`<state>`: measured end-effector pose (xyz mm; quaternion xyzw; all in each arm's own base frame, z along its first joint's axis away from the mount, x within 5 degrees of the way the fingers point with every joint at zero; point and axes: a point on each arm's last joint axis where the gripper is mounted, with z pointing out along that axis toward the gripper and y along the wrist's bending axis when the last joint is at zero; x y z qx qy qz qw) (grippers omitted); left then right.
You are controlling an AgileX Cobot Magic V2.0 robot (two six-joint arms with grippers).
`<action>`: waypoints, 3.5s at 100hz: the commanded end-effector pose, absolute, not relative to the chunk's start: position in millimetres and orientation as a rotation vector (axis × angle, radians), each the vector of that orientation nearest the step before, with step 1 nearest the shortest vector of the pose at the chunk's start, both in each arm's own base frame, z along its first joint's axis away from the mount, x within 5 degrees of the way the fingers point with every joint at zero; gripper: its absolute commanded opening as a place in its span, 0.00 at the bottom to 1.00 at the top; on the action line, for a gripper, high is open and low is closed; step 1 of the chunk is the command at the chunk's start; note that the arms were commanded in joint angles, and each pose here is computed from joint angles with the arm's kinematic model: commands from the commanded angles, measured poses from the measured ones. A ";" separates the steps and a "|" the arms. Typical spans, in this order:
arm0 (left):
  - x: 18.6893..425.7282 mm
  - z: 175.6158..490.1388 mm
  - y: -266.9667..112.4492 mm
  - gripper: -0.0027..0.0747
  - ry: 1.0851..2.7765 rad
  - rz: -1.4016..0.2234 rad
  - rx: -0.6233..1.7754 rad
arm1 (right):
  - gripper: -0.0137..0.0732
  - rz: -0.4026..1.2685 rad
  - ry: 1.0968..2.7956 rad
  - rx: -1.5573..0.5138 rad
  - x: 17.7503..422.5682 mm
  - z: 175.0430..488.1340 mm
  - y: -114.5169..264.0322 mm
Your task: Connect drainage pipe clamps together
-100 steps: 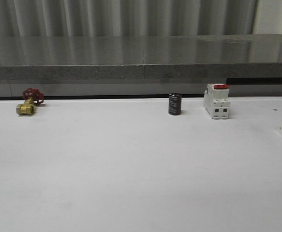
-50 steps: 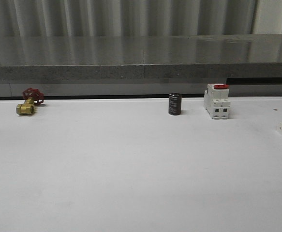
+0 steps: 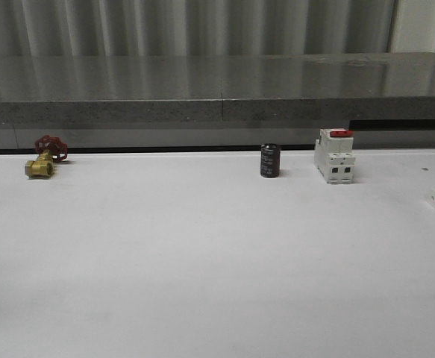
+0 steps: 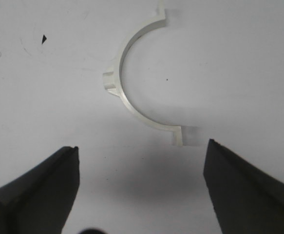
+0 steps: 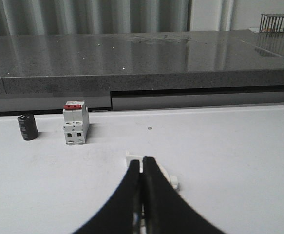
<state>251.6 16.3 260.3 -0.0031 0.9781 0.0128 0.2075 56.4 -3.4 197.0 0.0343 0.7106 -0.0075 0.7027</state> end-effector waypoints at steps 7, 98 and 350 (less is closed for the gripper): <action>278.8 256.4 25.7 0.71 2.730 0.025 -0.078 | 0.08 -0.026 1.463 0.070 54.0 211.1 -3.5; 358.8 176.3 37.2 0.61 2.933 -0.039 -0.276 | 0.08 -0.026 1.463 0.070 54.0 211.1 -3.5; 353.5 284.2 -141.8 0.01 2.658 -0.323 0.226 | 0.08 -0.026 1.463 0.070 54.0 211.1 -3.5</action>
